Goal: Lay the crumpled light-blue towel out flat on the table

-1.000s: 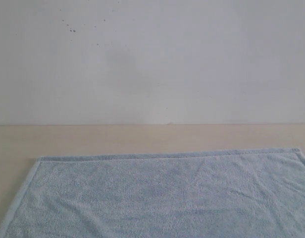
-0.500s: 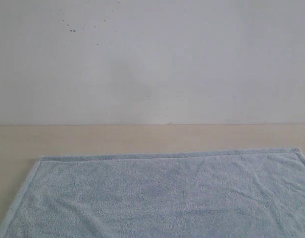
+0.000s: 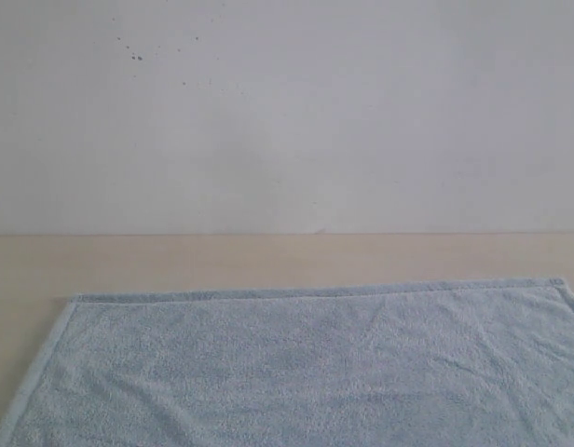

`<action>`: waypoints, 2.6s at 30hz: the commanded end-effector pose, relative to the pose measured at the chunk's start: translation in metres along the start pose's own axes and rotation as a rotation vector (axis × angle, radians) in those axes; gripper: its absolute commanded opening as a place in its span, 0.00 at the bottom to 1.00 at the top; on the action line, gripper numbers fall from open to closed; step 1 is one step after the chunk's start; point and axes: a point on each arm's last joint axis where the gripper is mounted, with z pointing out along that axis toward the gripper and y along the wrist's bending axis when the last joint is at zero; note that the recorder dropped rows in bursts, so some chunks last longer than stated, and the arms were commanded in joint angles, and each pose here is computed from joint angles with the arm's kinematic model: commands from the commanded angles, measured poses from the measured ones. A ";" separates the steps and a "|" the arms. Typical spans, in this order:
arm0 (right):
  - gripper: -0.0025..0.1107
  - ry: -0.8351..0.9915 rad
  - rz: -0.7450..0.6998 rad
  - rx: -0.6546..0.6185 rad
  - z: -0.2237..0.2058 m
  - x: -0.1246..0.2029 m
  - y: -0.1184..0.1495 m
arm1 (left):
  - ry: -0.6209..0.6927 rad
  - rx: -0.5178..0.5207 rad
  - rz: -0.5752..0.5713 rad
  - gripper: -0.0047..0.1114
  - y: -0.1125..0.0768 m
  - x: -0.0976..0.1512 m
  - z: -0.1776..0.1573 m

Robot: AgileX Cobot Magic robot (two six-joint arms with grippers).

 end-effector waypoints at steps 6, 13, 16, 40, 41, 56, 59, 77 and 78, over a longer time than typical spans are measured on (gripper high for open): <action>0.02 -0.021 -0.007 0.004 0.001 -0.001 0.000 | -0.207 0.048 -0.040 0.08 -0.004 -0.019 -0.002; 0.02 -0.019 -0.004 0.004 0.001 -0.001 0.000 | -0.200 0.046 -0.040 0.08 -0.004 -0.018 -0.002; 0.02 -0.019 -0.004 0.004 0.001 -0.001 0.000 | -0.200 0.046 -0.040 0.08 -0.004 -0.018 -0.002; 0.02 0.135 -0.001 0.049 -0.003 0.014 -0.003 | -0.200 0.046 -0.040 0.08 -0.004 -0.018 -0.002; 0.02 0.135 -0.001 0.049 -0.003 0.014 -0.003 | -0.200 0.046 -0.040 0.08 -0.004 -0.018 -0.002; 0.02 0.138 -0.001 0.049 -0.003 0.014 -0.002 | 0.204 0.092 -0.383 0.08 -0.016 0.032 0.003; 0.02 0.138 -0.001 0.049 -0.003 0.014 -0.002 | 0.198 0.040 -0.387 0.08 -0.013 0.032 0.003; 0.02 0.138 -0.001 0.049 -0.003 0.014 -0.002 | 0.193 0.007 -0.365 0.08 -0.011 0.032 0.003; 0.02 0.138 0.001 0.049 -0.003 0.014 -0.002 | 0.193 0.007 -0.365 0.08 -0.011 0.032 0.003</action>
